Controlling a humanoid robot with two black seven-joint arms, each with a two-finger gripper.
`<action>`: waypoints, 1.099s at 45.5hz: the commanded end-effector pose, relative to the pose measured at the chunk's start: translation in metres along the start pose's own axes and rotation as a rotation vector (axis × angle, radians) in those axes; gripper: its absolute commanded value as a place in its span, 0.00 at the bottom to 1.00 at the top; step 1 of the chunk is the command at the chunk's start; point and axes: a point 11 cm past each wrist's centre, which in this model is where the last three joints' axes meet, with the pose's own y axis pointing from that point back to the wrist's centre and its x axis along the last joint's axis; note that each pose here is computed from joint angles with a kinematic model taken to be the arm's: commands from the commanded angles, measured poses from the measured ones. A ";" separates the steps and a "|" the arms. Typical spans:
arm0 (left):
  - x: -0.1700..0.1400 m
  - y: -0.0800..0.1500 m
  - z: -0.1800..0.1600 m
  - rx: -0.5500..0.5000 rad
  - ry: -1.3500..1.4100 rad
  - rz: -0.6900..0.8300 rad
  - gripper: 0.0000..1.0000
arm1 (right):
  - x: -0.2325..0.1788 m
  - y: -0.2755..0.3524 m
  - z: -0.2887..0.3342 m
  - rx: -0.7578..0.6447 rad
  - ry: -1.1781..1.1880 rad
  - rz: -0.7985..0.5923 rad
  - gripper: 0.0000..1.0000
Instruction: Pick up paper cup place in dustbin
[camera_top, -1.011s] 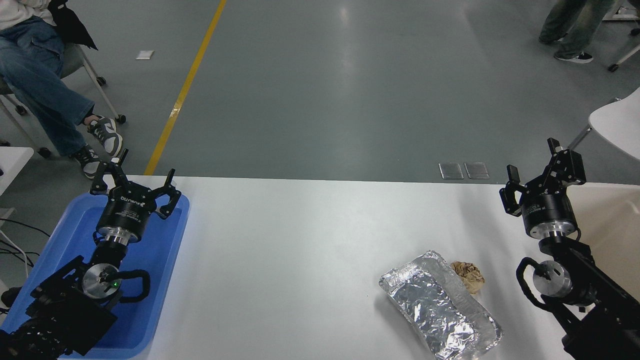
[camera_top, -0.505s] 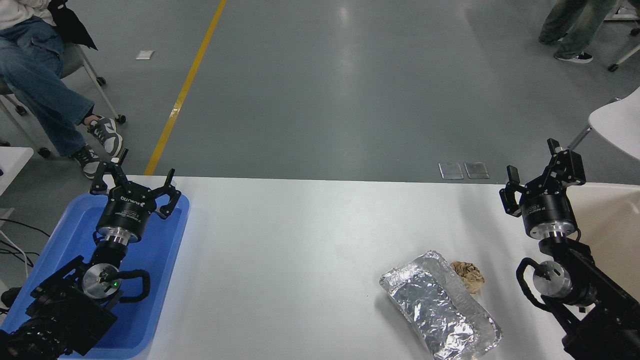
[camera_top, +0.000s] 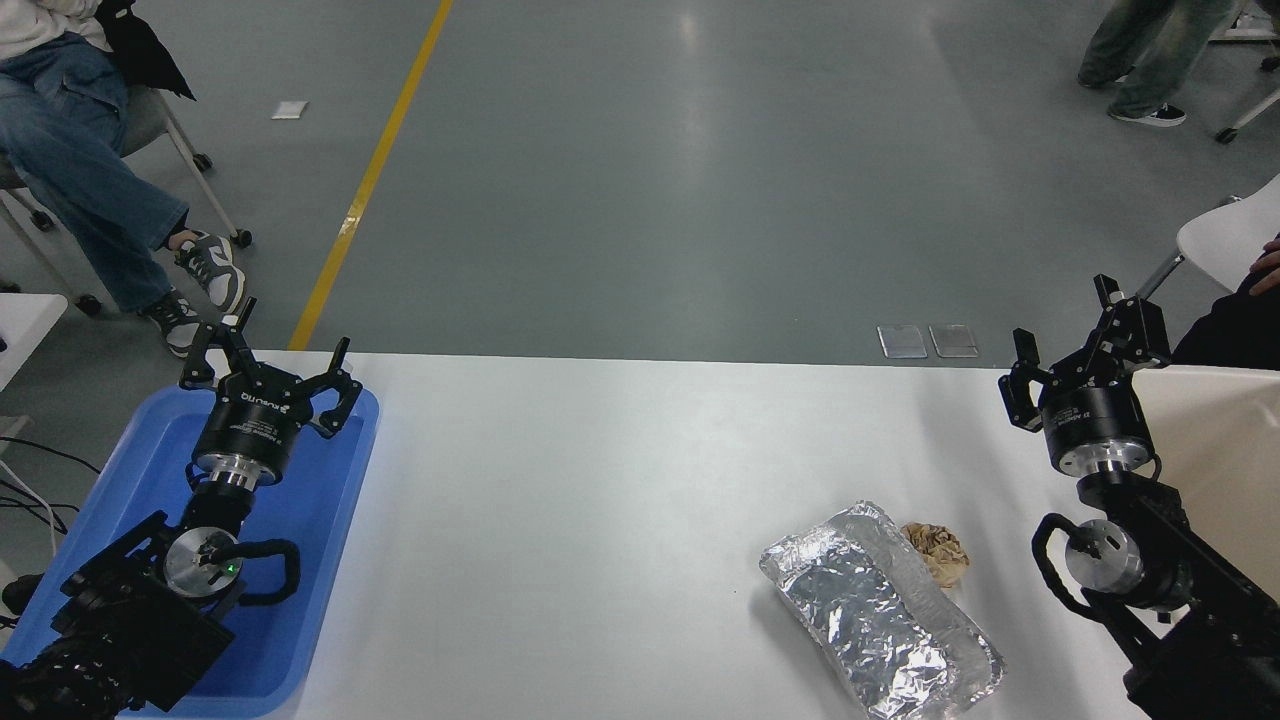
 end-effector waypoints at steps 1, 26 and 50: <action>0.000 0.000 0.000 0.001 0.000 0.000 1.00 | 0.007 -0.001 -0.005 -0.009 0.049 -0.010 1.00; -0.001 0.000 0.000 0.001 0.001 -0.003 1.00 | 0.045 -0.055 -0.141 -0.134 0.693 -0.146 1.00; 0.000 0.000 -0.001 0.002 0.002 -0.002 1.00 | 0.012 -0.047 -0.227 -0.536 1.239 -0.480 1.00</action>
